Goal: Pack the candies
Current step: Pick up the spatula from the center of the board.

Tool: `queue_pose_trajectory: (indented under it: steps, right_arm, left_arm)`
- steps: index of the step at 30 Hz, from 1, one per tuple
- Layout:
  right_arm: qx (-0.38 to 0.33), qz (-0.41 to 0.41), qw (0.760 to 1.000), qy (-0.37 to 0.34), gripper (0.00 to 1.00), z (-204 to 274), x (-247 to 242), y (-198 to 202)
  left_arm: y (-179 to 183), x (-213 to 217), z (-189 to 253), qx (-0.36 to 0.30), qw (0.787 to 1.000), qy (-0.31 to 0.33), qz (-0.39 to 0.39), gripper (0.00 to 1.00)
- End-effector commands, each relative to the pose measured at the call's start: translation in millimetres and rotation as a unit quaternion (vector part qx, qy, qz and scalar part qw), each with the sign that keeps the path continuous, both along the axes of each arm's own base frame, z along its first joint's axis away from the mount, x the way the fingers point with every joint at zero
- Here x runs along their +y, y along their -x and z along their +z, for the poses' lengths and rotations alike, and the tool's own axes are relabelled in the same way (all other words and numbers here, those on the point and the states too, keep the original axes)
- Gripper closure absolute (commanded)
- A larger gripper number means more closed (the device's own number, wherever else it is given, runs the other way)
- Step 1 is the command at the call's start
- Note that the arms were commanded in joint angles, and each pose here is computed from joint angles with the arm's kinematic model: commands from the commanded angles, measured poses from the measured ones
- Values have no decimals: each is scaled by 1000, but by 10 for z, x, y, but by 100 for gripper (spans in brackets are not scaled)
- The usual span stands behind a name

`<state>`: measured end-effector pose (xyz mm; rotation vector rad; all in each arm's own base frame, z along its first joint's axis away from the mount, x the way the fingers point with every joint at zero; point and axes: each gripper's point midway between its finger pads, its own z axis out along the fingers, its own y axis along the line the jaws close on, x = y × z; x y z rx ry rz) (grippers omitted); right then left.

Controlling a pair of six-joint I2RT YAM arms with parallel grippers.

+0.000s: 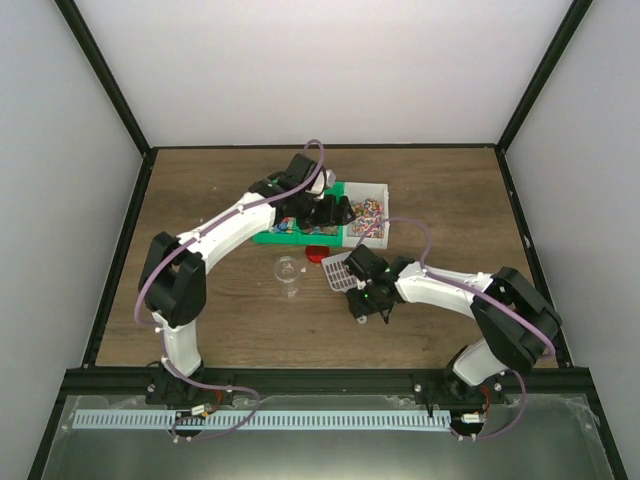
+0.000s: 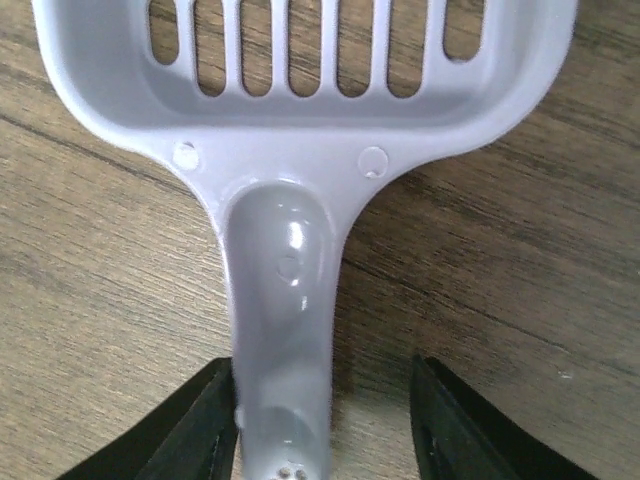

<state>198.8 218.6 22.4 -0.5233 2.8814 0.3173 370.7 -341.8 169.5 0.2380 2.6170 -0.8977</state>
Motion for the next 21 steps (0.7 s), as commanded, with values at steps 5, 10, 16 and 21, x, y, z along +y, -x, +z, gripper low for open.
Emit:
queue_pose_trajectory:
  steps: [5, 10, 16, 21]
  right_arm:
    - [-32, -7, 999, -1, 67, 182, 36, -111]
    - [-51, -11, 999, -7, 77, 352, -5, -117]
    - [-62, -20, 998, -22, 81, 543, -75, -56]
    - [-70, -24, 996, -42, 81, 730, -103, -1]
  left_arm:
    - [74, 50, 79, -6, 1000, 5, -4, 3]
    - [75, -22, 154, -9, 999, 27, -21, 0]
    - [70, -57, 175, -10, 999, 37, -37, 0]
    - [37, -106, 145, -5, 998, 42, -46, 0]
